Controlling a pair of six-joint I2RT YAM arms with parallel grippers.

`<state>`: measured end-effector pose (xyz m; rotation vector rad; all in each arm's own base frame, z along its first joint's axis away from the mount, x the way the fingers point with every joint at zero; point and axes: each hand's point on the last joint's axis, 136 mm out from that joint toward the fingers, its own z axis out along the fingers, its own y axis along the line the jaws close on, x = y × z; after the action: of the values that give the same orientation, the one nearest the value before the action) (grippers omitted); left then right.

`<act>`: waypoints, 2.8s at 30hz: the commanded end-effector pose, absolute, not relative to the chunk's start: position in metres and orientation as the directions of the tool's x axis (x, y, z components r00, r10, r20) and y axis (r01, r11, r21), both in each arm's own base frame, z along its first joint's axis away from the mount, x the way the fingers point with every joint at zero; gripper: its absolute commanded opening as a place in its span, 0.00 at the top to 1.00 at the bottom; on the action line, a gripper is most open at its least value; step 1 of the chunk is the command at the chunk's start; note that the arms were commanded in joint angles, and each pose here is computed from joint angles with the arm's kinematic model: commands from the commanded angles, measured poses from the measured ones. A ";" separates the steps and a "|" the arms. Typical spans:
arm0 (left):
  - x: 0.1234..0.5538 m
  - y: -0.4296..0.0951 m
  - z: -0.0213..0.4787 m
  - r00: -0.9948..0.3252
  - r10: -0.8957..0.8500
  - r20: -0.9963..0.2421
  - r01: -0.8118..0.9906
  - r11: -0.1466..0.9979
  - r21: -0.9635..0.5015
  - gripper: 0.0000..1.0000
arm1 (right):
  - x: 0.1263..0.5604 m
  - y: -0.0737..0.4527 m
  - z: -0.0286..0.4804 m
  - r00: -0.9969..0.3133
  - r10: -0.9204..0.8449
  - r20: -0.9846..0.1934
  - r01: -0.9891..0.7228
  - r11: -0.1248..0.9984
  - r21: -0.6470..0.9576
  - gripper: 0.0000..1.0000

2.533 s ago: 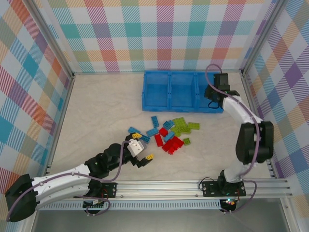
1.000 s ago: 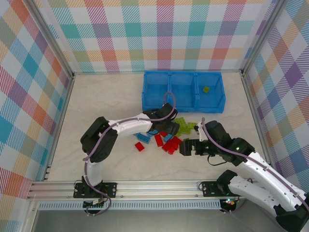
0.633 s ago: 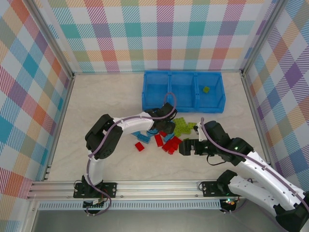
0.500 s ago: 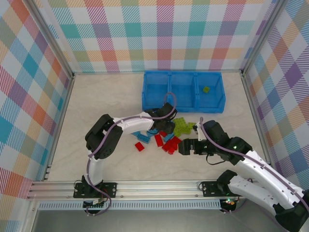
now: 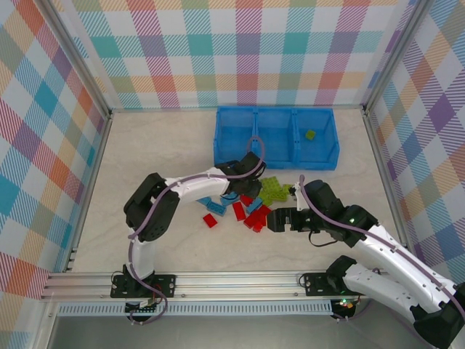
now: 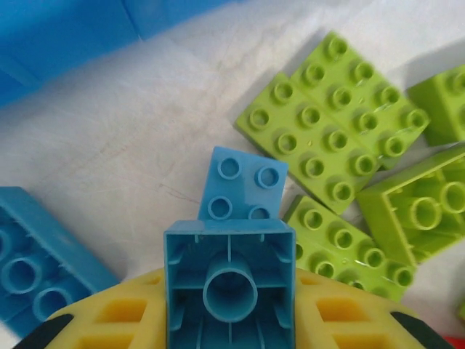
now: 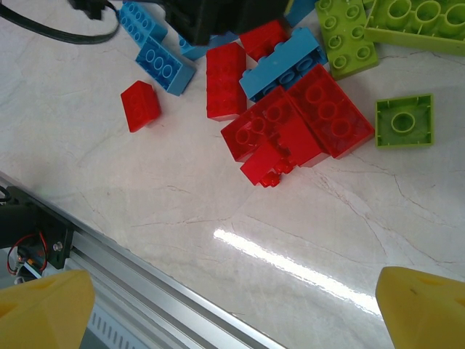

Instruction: Sort the legos into containers by color

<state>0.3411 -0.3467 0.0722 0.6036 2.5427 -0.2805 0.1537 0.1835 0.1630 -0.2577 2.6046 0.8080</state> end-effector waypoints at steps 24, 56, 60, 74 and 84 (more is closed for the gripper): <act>0.528 -0.300 0.174 -0.738 0.043 -0.674 0.226 0.956 -0.186 0.46 | 0.153 0.182 0.178 -0.887 -0.016 -0.462 -0.290 0.798 0.529 0.00; 0.099 -0.225 0.230 -0.200 0.567 -0.799 0.949 0.314 -0.014 0.05 | 0.191 0.242 0.056 -0.913 0.224 -0.341 0.099 0.933 0.347 0.18; 0.091 -0.212 0.199 -0.178 0.711 -0.680 0.967 0.256 0.014 0.00 | 0.193 0.241 0.045 -0.904 0.273 -0.329 0.153 0.925 0.348 0.32; 0.093 -0.217 0.185 -0.119 0.702 -0.702 0.974 0.221 0.056 0.00 | 0.187 0.228 0.030 -0.907 0.276 -0.319 0.179 0.936 0.301 0.64; 0.078 -0.218 0.200 -0.048 0.641 -0.766 0.988 0.143 0.058 0.00 | 0.195 0.243 0.113 -0.877 0.185 -0.444 -0.015 0.912 0.410 0.80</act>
<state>0.0896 -0.2135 0.1944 1.5231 1.8499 -0.6019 0.1865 0.2345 0.0670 0.2383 2.6763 0.5041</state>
